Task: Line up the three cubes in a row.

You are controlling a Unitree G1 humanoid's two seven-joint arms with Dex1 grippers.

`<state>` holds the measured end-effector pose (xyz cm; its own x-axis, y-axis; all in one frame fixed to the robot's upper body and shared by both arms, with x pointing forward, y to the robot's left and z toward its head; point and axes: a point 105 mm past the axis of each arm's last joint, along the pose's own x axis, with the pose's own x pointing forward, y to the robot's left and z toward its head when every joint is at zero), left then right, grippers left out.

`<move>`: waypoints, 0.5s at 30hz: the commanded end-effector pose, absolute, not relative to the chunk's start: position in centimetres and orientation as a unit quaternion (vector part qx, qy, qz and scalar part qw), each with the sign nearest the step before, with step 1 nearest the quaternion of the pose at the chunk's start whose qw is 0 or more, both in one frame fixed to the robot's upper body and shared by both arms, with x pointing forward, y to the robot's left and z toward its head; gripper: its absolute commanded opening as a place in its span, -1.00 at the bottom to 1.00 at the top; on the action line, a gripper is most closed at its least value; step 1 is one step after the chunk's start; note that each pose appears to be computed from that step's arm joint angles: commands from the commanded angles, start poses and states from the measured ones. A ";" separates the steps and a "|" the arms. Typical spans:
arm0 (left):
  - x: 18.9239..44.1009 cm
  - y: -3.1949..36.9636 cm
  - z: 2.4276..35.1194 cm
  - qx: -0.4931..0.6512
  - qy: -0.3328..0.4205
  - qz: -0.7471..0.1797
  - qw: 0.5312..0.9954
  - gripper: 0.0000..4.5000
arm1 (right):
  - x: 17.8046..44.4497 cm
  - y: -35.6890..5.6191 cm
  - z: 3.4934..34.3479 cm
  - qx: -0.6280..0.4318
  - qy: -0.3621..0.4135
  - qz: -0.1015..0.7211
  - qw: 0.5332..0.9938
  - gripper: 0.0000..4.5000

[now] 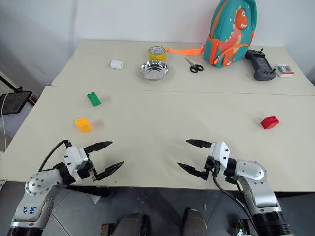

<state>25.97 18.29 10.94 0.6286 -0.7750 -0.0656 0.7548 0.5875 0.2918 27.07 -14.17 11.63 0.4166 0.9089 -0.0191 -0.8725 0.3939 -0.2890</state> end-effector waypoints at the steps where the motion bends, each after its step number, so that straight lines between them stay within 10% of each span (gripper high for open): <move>1: 26.0 18.4 12.1 0.144 -0.049 -0.431 0.889 0.99 | 27.0 -14.5 12.5 -0.135 -0.089 0.527 0.834 1.00; 15: 25.7 9.8 14.2 0.100 -0.088 -0.638 0.759 0.99 | 23.5 -32.8 16.0 -0.106 -0.118 0.069 0.985 1.00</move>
<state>25.68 10.55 13.70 0.2075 -0.9782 -0.0083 0.9480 0.1990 0.2484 24.49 -30.46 15.18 0.9499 0.2554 0.1801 -0.2109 0.9492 -0.2334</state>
